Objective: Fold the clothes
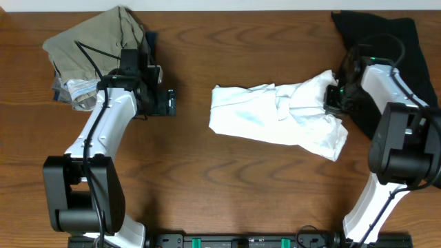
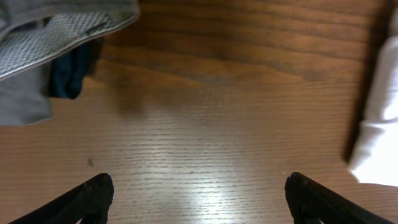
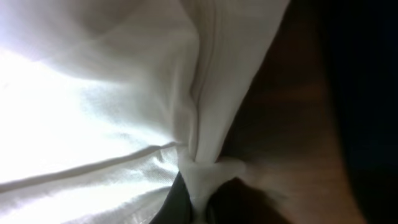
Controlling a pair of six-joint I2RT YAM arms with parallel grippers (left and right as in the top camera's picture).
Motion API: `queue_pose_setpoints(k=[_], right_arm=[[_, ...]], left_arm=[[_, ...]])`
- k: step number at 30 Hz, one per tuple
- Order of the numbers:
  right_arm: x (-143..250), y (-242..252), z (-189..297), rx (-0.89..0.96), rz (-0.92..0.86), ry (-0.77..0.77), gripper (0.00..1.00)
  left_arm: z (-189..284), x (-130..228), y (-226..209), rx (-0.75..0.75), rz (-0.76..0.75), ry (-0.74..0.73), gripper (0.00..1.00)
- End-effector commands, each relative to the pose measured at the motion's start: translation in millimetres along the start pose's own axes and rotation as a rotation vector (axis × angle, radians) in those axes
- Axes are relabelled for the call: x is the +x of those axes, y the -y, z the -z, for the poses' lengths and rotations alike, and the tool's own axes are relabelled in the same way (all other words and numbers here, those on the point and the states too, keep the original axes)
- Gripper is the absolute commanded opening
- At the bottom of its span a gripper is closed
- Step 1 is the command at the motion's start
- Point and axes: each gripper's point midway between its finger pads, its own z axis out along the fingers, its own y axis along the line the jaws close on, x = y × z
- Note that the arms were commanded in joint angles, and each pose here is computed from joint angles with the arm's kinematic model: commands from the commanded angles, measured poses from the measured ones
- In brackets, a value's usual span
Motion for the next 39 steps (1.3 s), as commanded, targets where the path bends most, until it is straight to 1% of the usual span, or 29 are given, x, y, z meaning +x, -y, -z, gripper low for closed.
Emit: queue_pose_setpoints(k=[1, 3, 9, 13, 17, 23, 28, 32, 33, 35, 36, 37, 38, 39], right_arm=[[-14.4, -15.9, 36.9, -0.059, 0.077, 0.082, 0.01], [-15.9, -26.7, 54.8, -0.090, 0.105, 0.112, 0.01], [-5.2, -90.5, 119.9, -0.209, 0.250, 0.213, 0.01], [11.6, -141.5, 138.8, -0.238, 0.364, 0.255, 0.01], [28.6, -202.9, 139.4, -0.285, 0.476, 0.288, 0.01], [50.1, -274.7, 133.5, -0.358, 0.598, 0.335, 0.01], [75.6, -314.1, 116.3, -0.383, 0.692, 0.314, 0.01], [88.4, -328.2, 91.1, -0.375, 0.728, 0.264, 0.01], [91.7, -331.9, 84.7, -0.380, 0.737, 0.249, 0.04], [101.3, -341.1, 72.4, -0.412, 0.757, 0.206, 0.21], [105.4, -344.3, 67.8, -0.424, 0.765, 0.189, 0.25], [109.0, -346.5, 65.3, -0.430, 0.785, 0.180, 0.34], [112.3, -347.6, 63.9, -0.434, 0.799, 0.172, 0.37], [114.8, -348.6, 64.2, -0.441, 0.811, 0.166, 0.38]], left_arm=[[10.1, -8.0, -7.7, -0.045, -0.009, 0.030, 0.89], [10.1, -7.9, -7.7, -0.045, -0.009, 0.030, 0.89], [10.1, -8.0, -7.8, -0.045, -0.009, 0.030, 0.89], [10.1, -8.7, -7.7, -0.045, -0.009, 0.033, 0.89], [10.2, -9.5, -8.3, -0.049, -0.009, 0.036, 0.89], [10.3, -9.4, -9.1, -0.050, -0.012, 0.036, 0.89], [10.3, -9.2, -10.1, -0.050, -0.009, 0.035, 0.89], [10.3, -9.1, -10.1, -0.050, -0.009, 0.035, 0.89], [10.3, -9.1, -10.1, -0.050, -0.009, 0.035, 0.89], [10.2, -8.9, -10.1, -0.050, -0.009, 0.034, 0.89], [10.2, -9.0, -10.2, -0.051, -0.009, 0.035, 0.89], [10.3, -9.1, -11.5, -0.058, -0.008, 0.035, 0.89], [10.4, -9.1, -13.5, -0.069, -0.008, 0.035, 0.89], [10.5, -9.1, -15.0, -0.077, -0.007, 0.035, 0.89]])
